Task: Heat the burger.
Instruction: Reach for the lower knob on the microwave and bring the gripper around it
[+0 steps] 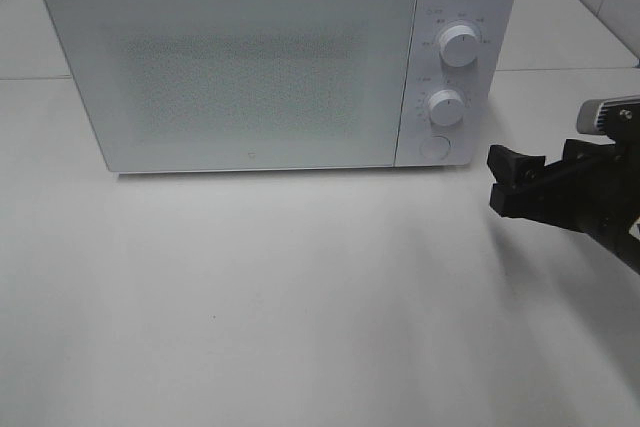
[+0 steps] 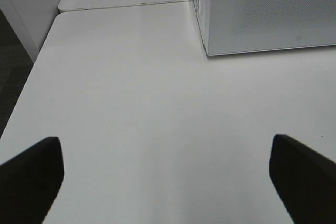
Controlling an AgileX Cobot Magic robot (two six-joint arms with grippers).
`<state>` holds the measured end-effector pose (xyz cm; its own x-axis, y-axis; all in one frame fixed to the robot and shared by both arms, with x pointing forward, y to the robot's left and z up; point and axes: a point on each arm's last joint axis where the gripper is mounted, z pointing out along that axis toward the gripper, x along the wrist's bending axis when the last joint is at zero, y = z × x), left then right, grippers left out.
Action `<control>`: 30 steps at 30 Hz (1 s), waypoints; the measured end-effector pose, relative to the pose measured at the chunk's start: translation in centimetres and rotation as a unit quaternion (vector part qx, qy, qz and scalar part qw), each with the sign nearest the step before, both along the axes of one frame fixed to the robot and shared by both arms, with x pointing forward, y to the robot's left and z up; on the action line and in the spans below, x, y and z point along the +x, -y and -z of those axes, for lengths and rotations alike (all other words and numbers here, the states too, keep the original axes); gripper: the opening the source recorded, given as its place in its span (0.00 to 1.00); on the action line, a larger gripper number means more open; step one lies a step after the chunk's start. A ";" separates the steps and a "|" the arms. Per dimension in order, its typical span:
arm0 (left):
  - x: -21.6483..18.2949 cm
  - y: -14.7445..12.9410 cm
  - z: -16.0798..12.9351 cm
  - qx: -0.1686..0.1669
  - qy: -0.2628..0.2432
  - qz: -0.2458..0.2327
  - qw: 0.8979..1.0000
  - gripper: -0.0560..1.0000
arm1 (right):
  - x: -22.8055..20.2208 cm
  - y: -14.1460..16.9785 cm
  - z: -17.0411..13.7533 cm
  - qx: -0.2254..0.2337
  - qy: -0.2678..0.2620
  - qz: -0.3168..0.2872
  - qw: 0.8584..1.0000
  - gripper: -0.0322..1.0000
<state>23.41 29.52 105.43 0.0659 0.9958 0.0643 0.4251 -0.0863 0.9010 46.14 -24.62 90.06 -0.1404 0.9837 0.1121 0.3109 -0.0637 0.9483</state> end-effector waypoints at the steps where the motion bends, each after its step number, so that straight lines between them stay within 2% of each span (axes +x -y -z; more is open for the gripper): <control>1: 0.0 0.0 0.0 0.000 0.000 0.000 1.000 0.99 | 0.0 0.0 0.0 0.000 0.000 0.000 1.000 0.79; 4: 0.0 0.0 0.0 0.000 0.000 0.000 1.000 0.99 | 0.8 -0.7 0.2 0.000 0.002 0.015 1.000 0.79; 8: 0.0 0.0 0.0 0.000 0.000 0.000 1.000 0.99 | 1.7 -1.9 0.4 0.001 0.005 0.003 1.000 0.78; 23: 0.0 0.0 0.0 0.000 0.000 0.000 1.000 0.99 | 3.5 -2.6 -0.1 0.006 0.030 -0.001 1.000 0.77; 30: 0.0 0.0 0.0 0.000 0.000 0.000 1.000 0.99 | 3.6 -2.6 -0.2 -0.014 0.035 -0.004 0.999 0.77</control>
